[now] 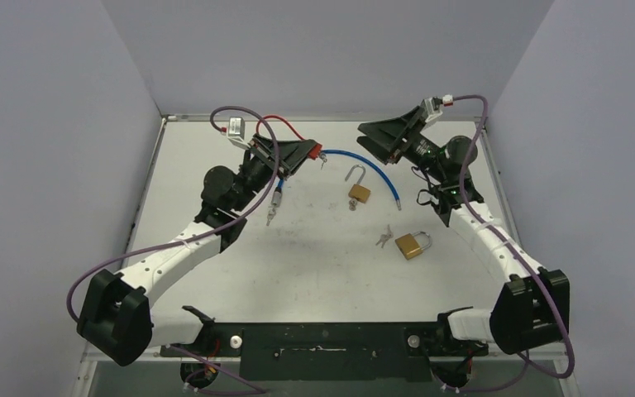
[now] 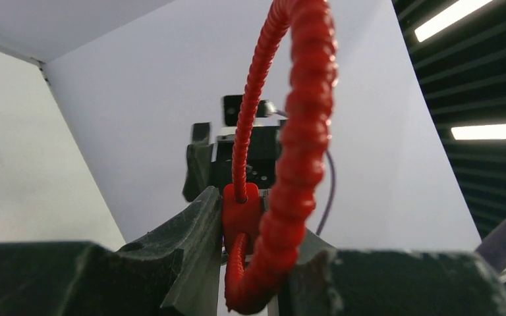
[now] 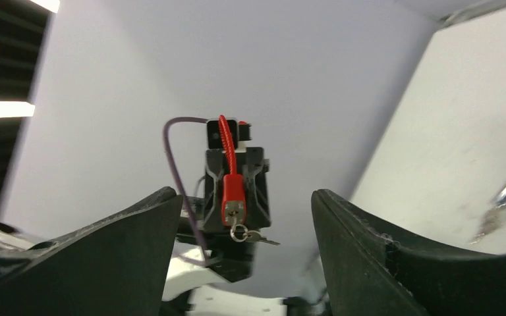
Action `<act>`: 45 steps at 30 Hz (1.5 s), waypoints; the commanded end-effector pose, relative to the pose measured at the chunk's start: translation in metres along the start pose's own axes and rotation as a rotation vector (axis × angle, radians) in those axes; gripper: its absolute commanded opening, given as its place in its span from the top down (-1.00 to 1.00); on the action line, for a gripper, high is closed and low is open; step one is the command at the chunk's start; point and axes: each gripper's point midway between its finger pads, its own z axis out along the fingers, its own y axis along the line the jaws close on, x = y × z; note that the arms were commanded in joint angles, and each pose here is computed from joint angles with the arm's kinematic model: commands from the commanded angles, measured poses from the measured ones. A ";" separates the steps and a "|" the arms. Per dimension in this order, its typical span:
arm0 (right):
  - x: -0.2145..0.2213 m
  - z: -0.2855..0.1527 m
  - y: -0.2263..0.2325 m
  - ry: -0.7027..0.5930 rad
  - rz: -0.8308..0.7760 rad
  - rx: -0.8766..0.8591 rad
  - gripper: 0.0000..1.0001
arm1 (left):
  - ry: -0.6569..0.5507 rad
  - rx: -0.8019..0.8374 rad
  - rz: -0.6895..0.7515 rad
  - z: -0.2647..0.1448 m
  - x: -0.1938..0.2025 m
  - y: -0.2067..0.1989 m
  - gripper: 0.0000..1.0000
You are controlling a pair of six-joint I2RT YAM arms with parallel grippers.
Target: Unlock with the key
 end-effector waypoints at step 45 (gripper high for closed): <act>0.095 0.041 -0.033 0.380 -1.728 0.371 0.81 | 0.063 -0.239 -0.159 -0.026 -0.007 0.008 1.00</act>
